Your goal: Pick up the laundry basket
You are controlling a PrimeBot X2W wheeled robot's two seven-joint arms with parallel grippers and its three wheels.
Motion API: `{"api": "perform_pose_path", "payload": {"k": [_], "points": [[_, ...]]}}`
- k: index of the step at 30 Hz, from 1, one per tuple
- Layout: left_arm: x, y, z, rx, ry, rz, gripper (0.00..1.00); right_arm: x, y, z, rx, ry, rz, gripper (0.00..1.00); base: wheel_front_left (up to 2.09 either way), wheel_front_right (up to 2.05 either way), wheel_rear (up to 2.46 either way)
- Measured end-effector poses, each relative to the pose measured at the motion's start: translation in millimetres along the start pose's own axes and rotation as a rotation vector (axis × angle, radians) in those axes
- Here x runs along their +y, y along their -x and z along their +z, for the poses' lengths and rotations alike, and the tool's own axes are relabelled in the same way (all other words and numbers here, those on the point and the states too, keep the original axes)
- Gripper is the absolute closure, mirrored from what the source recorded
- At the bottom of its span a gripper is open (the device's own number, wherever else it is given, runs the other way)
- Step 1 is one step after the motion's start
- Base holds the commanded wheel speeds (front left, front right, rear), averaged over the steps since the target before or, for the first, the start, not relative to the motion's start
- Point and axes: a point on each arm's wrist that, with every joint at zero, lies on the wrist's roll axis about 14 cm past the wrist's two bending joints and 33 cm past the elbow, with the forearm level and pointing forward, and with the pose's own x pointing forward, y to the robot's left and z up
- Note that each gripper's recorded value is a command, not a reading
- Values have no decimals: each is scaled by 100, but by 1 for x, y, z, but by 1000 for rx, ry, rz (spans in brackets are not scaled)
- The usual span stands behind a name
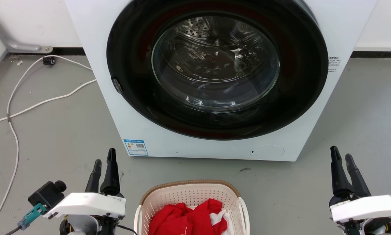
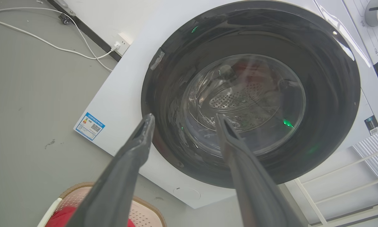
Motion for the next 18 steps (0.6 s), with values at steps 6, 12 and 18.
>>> {"api": "perform_pose_path", "payload": {"k": [6, 12, 18], "points": [[-3, 0, 3, -19, -71, -9, 0, 4, 0, 3, -14, 80, 17, 0, 0, 0, 0], [-5, 2, 3, -33, -142, -14, 0, 7, 3, 4, -25, 155, 30, 0, 0, 0, 0], [-8, 3, 4, -49, -212, -23, 0, 12, 2, 8, -42, 224, 50, 0, 0, 0, 0]]}}
